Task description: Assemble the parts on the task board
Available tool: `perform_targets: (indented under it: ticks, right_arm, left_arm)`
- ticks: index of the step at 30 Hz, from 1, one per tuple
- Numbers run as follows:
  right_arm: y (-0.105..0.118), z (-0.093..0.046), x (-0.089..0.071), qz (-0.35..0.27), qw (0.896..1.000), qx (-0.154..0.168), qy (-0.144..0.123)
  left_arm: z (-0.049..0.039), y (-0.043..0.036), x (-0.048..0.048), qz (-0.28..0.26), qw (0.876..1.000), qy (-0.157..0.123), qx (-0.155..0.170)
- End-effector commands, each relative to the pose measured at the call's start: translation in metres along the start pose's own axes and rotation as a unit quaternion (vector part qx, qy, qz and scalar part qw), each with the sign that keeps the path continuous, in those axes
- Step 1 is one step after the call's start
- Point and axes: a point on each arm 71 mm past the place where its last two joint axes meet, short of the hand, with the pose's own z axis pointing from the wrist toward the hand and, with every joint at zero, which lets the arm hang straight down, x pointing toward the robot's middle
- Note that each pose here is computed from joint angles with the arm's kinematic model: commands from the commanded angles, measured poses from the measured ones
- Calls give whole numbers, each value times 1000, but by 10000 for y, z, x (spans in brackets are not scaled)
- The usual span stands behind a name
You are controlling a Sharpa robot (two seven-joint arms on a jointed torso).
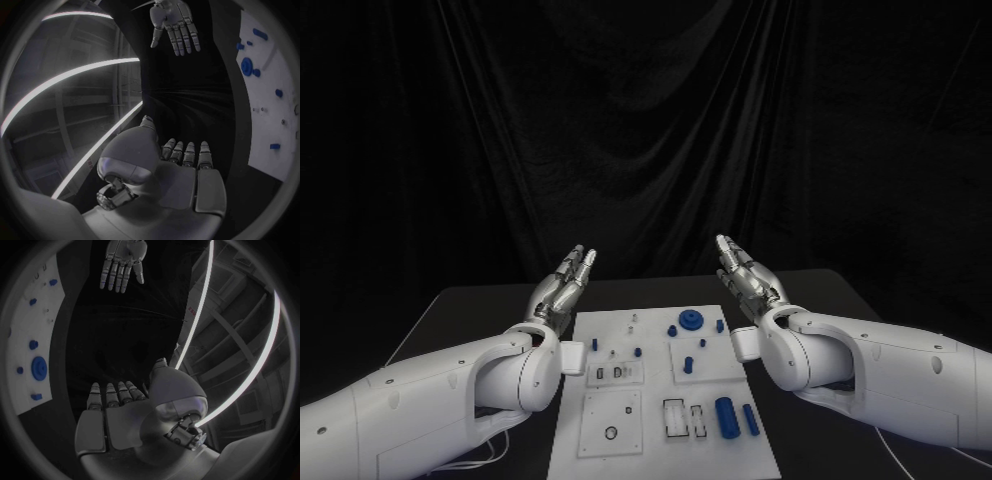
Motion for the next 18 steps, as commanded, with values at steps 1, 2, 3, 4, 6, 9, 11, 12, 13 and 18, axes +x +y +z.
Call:
perform_targets:
  ticks: [1,2,3,4,6,9,11,12,13,18]
  right_arm:
    - [-28,15,85,74,993,39,84]
    - [-39,15,87,82,991,45,96]
    - [-55,15,89,94,988,53,113]
    - [-64,14,90,102,985,58,124]
    - [-79,11,90,116,980,68,145]
    - [-92,8,90,130,975,77,164]
    - [-98,5,89,138,971,82,176]
    - [-101,3,88,142,970,84,182]
    - [-103,2,88,145,968,86,186]
    - [-108,-2,86,153,964,90,198]
  left_arm:
    - [14,-40,96,-85,993,77,16]
    - [12,-30,100,-96,991,88,15]
    - [8,-17,105,-111,988,103,15]
    - [6,-9,108,-122,986,114,14]
    - [0,5,112,-144,981,133,14]
    - [-7,17,113,-165,974,152,15]
    - [-12,23,113,-179,970,163,15]
    - [-14,26,112,-186,968,168,15]
    - [-16,28,112,-191,966,173,16]
    - [-23,34,109,-209,960,186,17]
